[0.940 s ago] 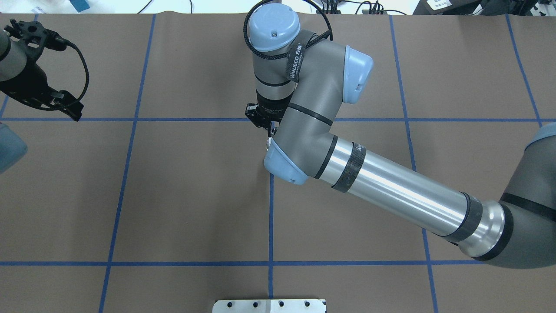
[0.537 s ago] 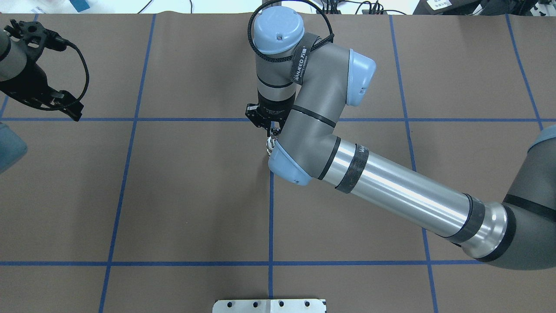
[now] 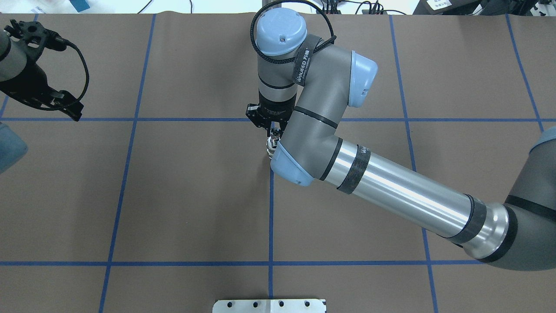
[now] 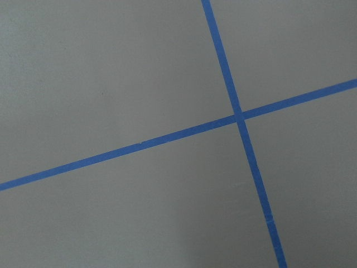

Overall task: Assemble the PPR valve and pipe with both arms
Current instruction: 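Twist the fitting with the right gripper to thread it into the valve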

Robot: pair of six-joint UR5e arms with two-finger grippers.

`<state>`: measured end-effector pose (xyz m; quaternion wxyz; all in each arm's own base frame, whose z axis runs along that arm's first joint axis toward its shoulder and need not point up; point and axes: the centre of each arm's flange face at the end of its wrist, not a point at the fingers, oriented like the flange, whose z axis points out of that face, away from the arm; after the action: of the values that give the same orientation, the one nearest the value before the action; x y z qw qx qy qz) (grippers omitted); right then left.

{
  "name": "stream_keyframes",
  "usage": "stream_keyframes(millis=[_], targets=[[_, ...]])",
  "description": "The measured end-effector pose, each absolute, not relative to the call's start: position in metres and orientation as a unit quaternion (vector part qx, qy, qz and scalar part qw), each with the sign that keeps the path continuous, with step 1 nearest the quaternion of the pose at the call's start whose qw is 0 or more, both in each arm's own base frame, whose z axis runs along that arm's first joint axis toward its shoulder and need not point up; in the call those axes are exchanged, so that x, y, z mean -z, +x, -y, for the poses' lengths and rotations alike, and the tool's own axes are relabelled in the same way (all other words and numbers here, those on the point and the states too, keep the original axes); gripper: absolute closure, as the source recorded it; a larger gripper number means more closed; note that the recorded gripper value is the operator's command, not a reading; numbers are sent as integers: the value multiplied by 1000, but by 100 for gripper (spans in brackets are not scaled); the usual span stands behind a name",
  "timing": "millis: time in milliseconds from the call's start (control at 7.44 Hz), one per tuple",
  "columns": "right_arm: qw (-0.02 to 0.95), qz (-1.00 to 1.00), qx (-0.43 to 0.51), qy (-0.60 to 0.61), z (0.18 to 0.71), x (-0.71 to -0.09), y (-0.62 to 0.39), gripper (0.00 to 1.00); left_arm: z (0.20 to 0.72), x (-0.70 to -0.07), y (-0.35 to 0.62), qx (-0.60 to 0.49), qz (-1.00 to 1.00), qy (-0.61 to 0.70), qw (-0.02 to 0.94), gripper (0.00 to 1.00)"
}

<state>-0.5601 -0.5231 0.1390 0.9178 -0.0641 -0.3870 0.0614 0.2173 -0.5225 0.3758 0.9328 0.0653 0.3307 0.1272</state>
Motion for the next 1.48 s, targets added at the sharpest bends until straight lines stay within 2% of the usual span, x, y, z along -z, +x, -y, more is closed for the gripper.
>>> stream_keyframes(millis=[1478], targets=[[917, 387, -66, -66, 523, -141, -558, 1, 523, -374, 218, -124, -331, 65, 933, 0]])
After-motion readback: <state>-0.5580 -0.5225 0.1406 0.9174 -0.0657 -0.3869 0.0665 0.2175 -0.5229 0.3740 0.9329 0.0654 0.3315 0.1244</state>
